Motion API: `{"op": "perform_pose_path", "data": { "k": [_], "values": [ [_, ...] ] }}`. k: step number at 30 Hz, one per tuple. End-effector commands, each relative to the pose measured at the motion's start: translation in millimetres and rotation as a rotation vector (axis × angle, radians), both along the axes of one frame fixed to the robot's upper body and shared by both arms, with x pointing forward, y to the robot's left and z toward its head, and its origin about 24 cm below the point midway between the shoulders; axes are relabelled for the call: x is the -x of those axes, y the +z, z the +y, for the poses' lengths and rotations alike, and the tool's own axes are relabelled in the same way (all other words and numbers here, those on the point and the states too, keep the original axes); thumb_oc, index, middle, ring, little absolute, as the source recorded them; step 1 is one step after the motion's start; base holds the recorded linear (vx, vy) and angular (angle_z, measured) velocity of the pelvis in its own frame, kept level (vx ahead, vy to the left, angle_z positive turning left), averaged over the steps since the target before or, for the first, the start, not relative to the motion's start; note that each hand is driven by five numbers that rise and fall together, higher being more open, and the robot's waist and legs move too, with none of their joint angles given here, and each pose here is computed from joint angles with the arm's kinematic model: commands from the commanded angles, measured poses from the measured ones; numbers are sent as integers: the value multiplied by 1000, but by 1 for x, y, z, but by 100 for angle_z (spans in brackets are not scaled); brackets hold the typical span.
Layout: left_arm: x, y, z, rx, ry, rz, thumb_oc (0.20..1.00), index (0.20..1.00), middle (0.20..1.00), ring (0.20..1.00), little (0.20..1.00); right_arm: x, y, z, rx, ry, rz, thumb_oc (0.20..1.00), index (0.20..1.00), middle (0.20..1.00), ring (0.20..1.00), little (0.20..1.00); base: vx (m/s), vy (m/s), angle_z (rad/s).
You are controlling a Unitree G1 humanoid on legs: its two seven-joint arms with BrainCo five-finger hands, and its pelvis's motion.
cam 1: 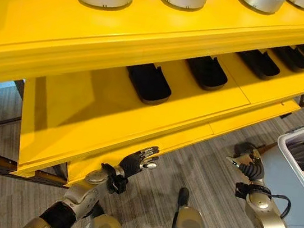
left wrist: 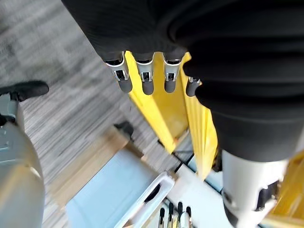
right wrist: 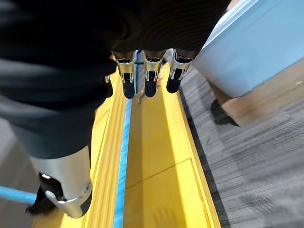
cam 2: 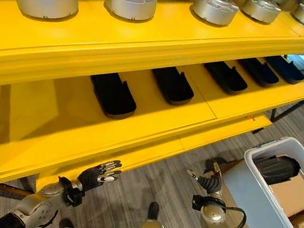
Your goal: Move parts from the plastic box to the shelf.
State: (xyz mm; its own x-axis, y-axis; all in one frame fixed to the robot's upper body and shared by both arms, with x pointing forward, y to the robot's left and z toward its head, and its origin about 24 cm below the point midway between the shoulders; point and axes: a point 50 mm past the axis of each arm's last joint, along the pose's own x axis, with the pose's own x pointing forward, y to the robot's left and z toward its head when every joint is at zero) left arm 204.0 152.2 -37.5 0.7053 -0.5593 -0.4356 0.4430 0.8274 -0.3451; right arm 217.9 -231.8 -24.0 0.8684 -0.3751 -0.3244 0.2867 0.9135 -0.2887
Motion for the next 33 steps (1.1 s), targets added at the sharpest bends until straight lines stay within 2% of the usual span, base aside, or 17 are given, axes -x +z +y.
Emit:
{"op": "perform_pose_path", "data": {
  "k": [1,5,9,13,17,23,26,29,33],
  "values": [
    [3,6,-15,86,86,-50,1000,1000,1000,1000,1000,-20,30,-21,52,-51,-135,1000,1000,1000,1000,1000,-74,-24,-145],
    [11,-2,-2,90,208,-27,1000,1000,1000,1000,1000,-26,32,-23,47,-51,-130,1000,1000,1000,1000,1000,-28,-90,-115],
    [33,-22,16,103,359,33,1000,1000,1000,1000,1000,-20,28,-34,47,-158,-105,1000,1000,1000,1000,1000,158,-341,-79],
    [37,-22,15,113,346,31,1000,1000,1000,1000,1000,-10,26,-47,63,-249,-92,1000,1000,1000,1000,1000,168,-277,-36],
    [27,-8,4,139,287,-18,1000,1000,1000,1000,1000,-6,31,-63,113,-336,-118,1000,1000,1000,1000,1000,141,-252,-45],
    [0,20,-21,179,213,-125,1000,1000,1000,1000,1000,-15,52,-78,250,-341,-201,1000,1000,1000,1000,1000,155,-308,-57],
    [-13,31,-24,186,251,-186,1000,1000,1000,1000,1000,-19,59,-78,266,-302,-240,1000,1000,1000,1000,1000,134,-241,-70],
    [-20,33,-18,269,389,-152,1000,1000,1000,1000,1000,-21,54,-67,250,-240,-247,1000,1000,1000,1000,1000,123,-173,-74],
    [-12,23,-11,226,406,-116,1000,1000,1000,1000,1000,-20,43,-52,188,-202,-246,1000,1000,1000,1000,1000,130,-84,-108]
  ]
}}
